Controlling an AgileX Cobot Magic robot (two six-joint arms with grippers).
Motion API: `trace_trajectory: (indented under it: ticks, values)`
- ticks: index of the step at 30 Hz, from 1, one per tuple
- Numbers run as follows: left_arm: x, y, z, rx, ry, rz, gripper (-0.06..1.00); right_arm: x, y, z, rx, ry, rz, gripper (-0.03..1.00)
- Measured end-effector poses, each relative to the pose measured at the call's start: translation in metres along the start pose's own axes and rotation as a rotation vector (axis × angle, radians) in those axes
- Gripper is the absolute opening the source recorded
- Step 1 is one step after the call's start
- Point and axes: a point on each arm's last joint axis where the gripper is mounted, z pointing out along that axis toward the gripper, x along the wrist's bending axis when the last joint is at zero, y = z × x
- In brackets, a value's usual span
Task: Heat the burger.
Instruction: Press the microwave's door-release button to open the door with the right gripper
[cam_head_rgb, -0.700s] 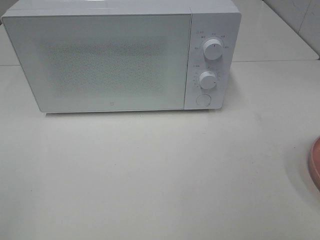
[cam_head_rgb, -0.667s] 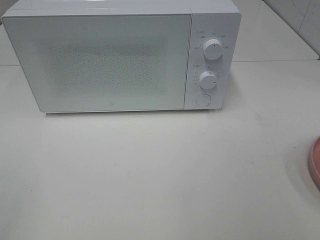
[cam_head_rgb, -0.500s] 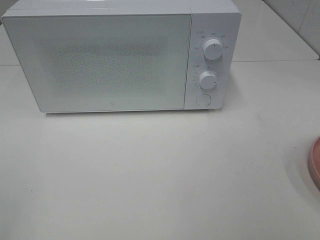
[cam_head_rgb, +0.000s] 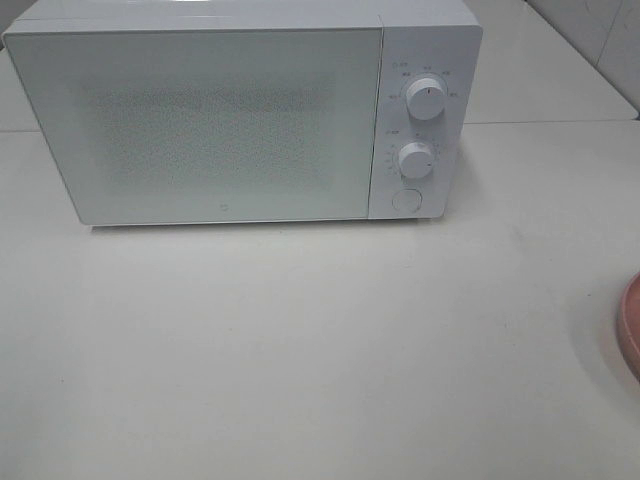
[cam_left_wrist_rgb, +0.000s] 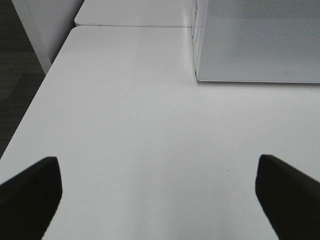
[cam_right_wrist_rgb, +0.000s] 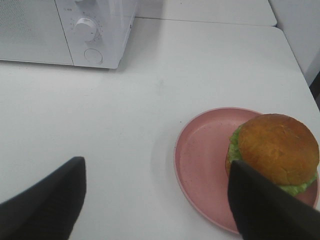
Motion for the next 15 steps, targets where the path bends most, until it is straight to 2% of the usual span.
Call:
trace_trajectory:
  ticks: [6, 15]
  values:
    - [0.0, 0.0, 0.0, 0.0, 0.0, 0.0, 0.97, 0.001, 0.019, 0.024, 0.055, 0.004, -0.007, 0.75]
    - [0.0, 0.0, 0.0, 0.0, 0.0, 0.0, 0.97, 0.004, 0.046, 0.065, 0.022, 0.013, -0.014, 0.74]
